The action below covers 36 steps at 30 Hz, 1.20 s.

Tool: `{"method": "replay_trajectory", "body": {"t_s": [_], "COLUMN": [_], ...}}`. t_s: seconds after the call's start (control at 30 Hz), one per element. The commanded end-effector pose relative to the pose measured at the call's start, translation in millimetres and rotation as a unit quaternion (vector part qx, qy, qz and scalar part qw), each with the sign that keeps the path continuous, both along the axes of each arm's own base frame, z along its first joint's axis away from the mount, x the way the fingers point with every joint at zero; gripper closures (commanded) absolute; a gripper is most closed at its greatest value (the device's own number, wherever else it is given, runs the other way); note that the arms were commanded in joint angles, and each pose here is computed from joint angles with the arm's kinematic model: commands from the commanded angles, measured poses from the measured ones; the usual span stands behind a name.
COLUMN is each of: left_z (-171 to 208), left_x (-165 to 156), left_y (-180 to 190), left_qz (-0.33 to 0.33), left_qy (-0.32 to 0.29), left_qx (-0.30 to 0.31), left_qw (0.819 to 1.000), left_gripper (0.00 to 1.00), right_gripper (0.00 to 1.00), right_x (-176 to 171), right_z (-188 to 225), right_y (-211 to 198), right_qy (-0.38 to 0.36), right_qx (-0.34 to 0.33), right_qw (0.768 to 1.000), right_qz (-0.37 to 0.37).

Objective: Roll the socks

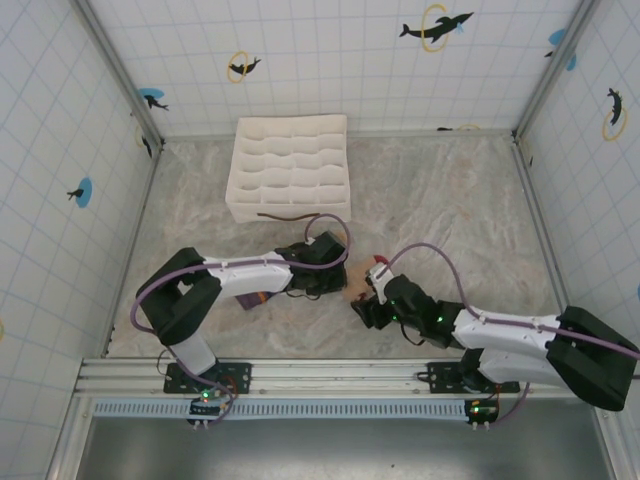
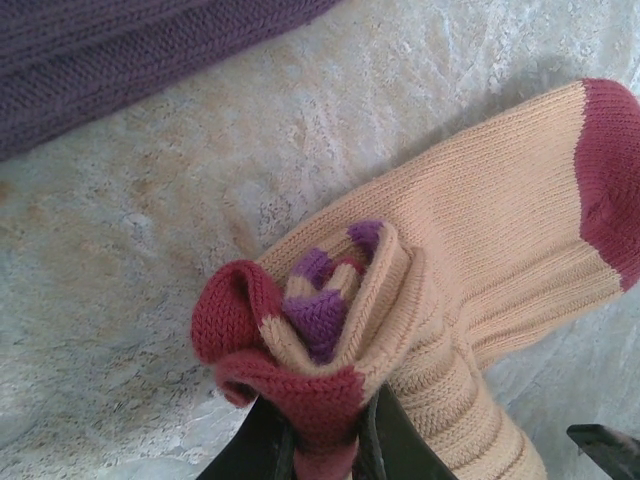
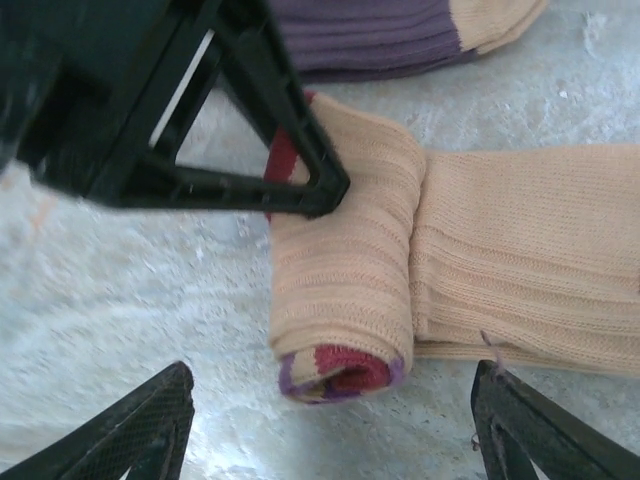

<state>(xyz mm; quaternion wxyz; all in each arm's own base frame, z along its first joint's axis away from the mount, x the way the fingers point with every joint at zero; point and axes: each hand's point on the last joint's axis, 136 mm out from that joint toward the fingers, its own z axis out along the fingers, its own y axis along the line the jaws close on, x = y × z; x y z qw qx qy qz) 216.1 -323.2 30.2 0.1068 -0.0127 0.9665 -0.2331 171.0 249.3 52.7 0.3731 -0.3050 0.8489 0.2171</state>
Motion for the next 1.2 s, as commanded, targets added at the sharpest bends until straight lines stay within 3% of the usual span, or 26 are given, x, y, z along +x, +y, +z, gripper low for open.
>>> {"method": "replay_trajectory", "body": {"t_s": [0.0, 0.2, 0.43, 0.6, 0.7, 0.8, 0.87, 0.97, 1.07, 1.17], "left_z": [-30, -29, -30, -31, -30, -27, -22, -12, 4, 25], "left_x": [-25, -27, -28, -29, -28, -27, -25, -21, -14, -6], "left_y": [38, 37, 36, 37, 38, 40, 39, 33, 26, 15], "left_qz": [-0.005, -0.007, -0.007, -0.004, 0.002, 0.012, 0.019, 0.024, 0.028, 0.023], "left_qy": [0.05, 0.051, 0.053, 0.054, 0.051, 0.046, 0.041, 0.033, 0.014, -0.014], "left_qx": [0.074, 0.07, 0.066, 0.065, 0.063, 0.058, 0.044, 0.017, -0.006, -0.041], "left_qw": [0.996, 0.996, 0.996, 0.996, 0.997, 0.997, 0.998, 0.999, 0.999, 0.999], "left_gripper": [1.0, 1.0, 1.0, 1.0, 1.0, 0.84, 0.63, 0.36, 0.2, 0.16], "right_gripper": [0.26, 0.27, 0.31, 0.36, 0.47, 0.69, 0.81, 0.91, 0.99, 1.0], "right_x": [19, 15, 23, 26, 25, 20, 16, 9, 2, -2], "right_z": [14, 21, 17, 4, -11, -24, -32, -40, -47, -52], "right_y": [-4, 20, 33, 36, 31, 21, 13, 5, 2, -1], "right_qy": [-0.135, -0.2, -0.225, -0.22, -0.197, -0.168, -0.144, -0.116, -0.086, -0.05], "right_qx": [-0.069, -0.098, -0.107, -0.118, -0.125, -0.117, -0.103, -0.078, -0.055, -0.024], "right_qw": [0.988, 0.975, 0.968, 0.968, 0.972, 0.979, 0.984, 0.99, 0.995, 0.998], "right_qz": [-0.009, 0.022, 0.015, 0.012, 0.014, 0.011, 0.006, 0.003, 0.007, 0.005]}}
